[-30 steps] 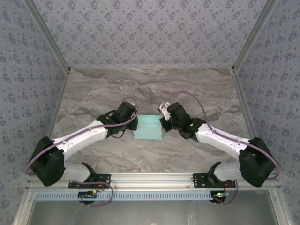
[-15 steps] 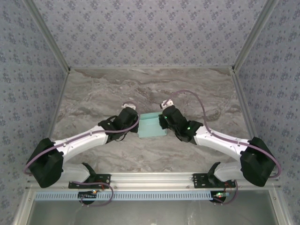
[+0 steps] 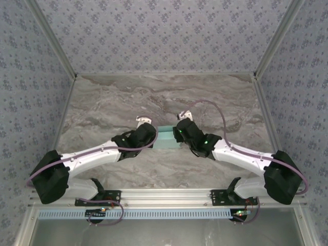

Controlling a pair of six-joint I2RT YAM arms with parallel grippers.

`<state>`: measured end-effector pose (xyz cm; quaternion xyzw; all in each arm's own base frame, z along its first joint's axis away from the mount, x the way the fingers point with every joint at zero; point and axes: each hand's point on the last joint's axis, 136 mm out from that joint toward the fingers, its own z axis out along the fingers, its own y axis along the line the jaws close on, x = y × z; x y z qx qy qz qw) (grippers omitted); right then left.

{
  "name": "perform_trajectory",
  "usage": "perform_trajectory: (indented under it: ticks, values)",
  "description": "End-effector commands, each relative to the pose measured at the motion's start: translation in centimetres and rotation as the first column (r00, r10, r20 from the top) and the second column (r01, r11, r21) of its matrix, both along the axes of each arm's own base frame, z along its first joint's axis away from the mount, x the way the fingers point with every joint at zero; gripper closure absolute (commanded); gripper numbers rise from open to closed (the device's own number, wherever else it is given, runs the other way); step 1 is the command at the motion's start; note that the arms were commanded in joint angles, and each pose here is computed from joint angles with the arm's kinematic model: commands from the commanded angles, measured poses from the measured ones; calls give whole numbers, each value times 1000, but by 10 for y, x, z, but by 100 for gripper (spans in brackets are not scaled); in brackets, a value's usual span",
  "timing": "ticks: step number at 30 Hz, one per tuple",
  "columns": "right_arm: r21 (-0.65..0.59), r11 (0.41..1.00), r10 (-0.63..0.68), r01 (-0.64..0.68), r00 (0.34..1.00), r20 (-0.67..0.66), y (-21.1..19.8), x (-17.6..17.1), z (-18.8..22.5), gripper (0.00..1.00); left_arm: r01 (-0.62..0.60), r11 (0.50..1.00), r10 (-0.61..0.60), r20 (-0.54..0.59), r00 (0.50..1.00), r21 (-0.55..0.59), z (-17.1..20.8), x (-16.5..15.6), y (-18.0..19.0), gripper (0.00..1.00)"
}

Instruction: Fold the paper box

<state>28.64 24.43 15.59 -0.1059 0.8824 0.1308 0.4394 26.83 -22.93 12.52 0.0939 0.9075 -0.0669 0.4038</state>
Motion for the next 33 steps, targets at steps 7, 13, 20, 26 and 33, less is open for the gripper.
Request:
perform_trajectory:
  ticks: [7, 13, 20, 26, 33]
  values:
    - [35, 995, 99, -95, 984, -148, -19, -19, -4, 66, -42, 998, 41, 23, 999, 44, -6, 2, 6, 99]
    - [-2, 971, 234, -238, 957, -170, -16, -30, -2, 67, -50, 998, 49, 23, 999, 47, -8, 2, 8, 99]
    - [-7, 955, 286, -296, 929, -235, -11, -13, -6, 73, -47, 998, 46, 27, 999, 52, -6, 2, 7, 100]
    - [-11, 950, 300, -313, 918, -258, 1, 3, -8, 89, -55, 997, 54, 27, 998, 55, -7, 2, 9, 100]
    - [-25, 952, 286, -305, 918, -276, 7, 5, -12, 88, -67, 996, 66, 12, 998, 64, -12, 1, 11, 100]
